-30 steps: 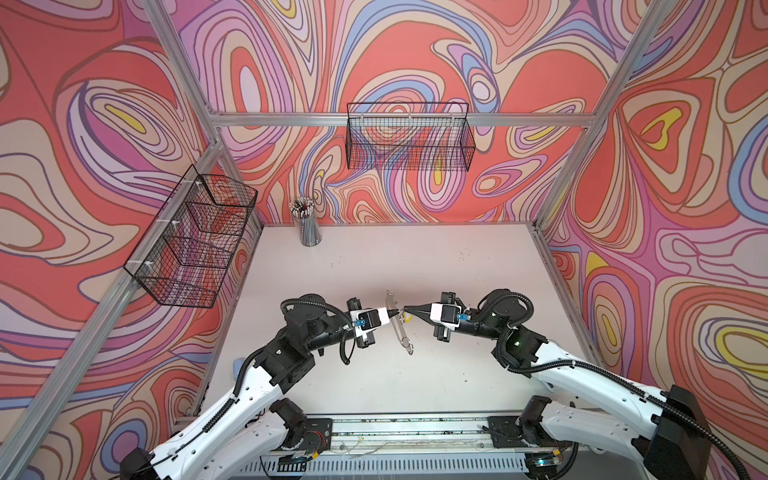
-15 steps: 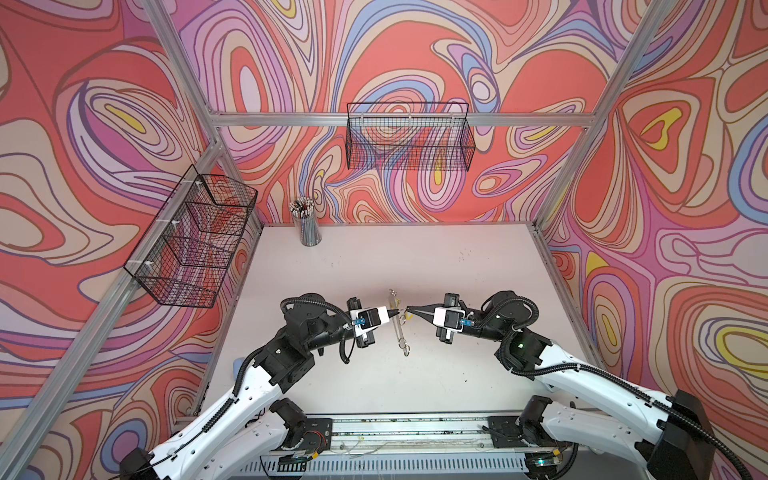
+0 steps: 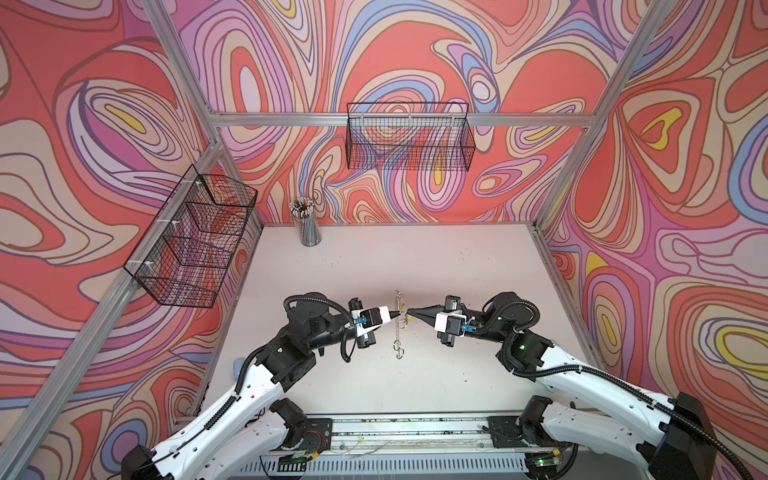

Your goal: Put the keys on the keyring

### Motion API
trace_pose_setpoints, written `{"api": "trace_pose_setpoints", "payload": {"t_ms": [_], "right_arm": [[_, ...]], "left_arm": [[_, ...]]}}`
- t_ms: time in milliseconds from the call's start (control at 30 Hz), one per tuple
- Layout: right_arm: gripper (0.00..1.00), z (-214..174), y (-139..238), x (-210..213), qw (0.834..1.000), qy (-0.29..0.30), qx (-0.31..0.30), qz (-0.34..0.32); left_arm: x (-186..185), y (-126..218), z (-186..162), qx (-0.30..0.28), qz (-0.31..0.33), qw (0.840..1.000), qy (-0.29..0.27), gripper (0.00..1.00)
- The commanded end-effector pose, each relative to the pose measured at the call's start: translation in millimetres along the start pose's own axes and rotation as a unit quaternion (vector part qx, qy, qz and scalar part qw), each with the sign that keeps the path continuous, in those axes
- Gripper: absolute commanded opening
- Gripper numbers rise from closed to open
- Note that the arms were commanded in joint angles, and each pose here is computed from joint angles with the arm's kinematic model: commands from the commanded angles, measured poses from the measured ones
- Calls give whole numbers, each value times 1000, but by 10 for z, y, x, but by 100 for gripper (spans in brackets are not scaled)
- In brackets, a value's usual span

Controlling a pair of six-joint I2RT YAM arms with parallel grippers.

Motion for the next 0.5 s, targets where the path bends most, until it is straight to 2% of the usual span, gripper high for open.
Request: {"api": "trace_pose_setpoints", "payload": {"t_ms": [0, 467], "right_arm": [[0, -43, -15, 45, 1000, 6, 8, 18], [0, -73, -21, 46, 1000, 9, 16, 18]], "left_arm": [[79, 26, 169, -24, 5, 1000, -9, 0], [79, 22, 173, -27, 2, 1000, -7, 0]]}}
Point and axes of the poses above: each gripper's point midway between its finger pads, its own y axis back along the fingers, its own x axis along the line the jaws close on, z = x × y, the point moved 8 cm from there along y, back along the fingers, and after that the axes turned 10 degrees about -y, right-handed, at the moved point
